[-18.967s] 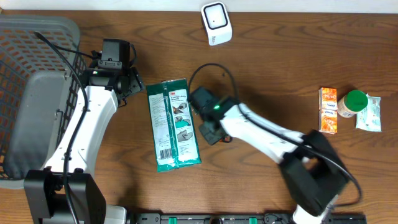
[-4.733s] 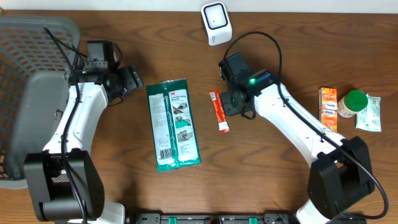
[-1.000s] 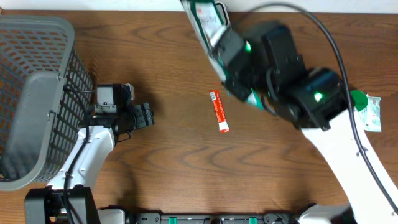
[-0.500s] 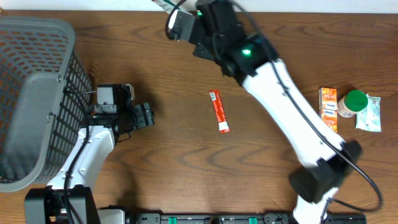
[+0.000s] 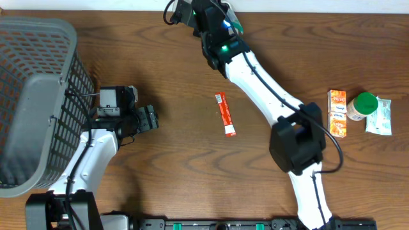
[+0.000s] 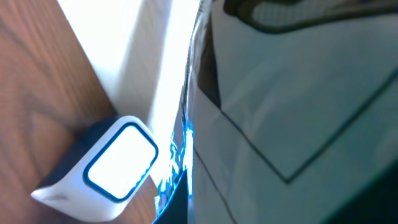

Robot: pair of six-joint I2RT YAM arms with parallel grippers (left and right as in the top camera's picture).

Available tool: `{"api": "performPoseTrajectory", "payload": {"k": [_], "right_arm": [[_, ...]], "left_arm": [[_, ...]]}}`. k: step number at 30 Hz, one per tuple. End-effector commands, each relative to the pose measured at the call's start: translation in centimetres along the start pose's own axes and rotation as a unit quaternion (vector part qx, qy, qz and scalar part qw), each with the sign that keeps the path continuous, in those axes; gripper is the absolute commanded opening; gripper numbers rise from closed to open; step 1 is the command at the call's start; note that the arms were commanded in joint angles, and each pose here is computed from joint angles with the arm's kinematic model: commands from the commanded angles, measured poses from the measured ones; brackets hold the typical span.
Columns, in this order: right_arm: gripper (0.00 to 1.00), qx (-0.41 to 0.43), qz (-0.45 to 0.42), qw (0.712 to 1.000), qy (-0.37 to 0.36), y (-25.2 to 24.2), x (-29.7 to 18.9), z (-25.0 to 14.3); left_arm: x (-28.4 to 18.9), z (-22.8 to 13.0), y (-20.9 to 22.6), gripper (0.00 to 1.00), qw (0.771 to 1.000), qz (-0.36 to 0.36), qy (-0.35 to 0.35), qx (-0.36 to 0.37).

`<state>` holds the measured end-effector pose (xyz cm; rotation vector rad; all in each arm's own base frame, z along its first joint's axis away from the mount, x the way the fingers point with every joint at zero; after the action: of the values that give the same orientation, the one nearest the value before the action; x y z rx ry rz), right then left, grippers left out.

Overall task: Scan the item barcode
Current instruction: 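Lift the gloves pack and hold it under the white scanner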

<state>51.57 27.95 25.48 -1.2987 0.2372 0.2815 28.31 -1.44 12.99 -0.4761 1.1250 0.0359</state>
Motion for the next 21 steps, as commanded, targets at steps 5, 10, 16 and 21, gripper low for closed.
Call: {"api": "performPoseTrajectory", "payload": {"k": [5, 10, 16, 21], "right_arm": [[0.01, -0.086, -0.023, 0.996, 0.021, 2.8, 4.0, -1.6], [0.01, -0.109, -0.017, 0.994, -0.001, 4.2, 5.3, -1.9], [0.01, -0.097, 0.034, 0.994, -0.024, 6.3, 5.6, -2.0], [0.01, -0.081, 0.075, 0.993, -0.047, 7.4, 5.5, -1.8]], "left_arm": [[0.0, 0.2, 0.4, 0.86, 1.0, 0.014, -0.007, 0.002], [0.0, 0.2, 0.4, 0.86, 1.0, 0.014, -0.007, 0.002], [0.0, 0.2, 0.4, 0.86, 1.0, 0.014, -0.007, 0.002], [0.0, 0.2, 0.4, 0.86, 1.0, 0.014, -0.007, 0.002]]}}
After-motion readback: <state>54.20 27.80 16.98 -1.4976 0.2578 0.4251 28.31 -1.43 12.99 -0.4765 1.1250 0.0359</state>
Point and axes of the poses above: each gripper's point midway between its finger pads, its own x axis out along the fingers, its own y axis along the line the jaws close on, z = x × y, the point moved 9 cm from there along -x, back along the fingers, and after that the axes turned 7 degrees about -x, right-handed, at the moved point
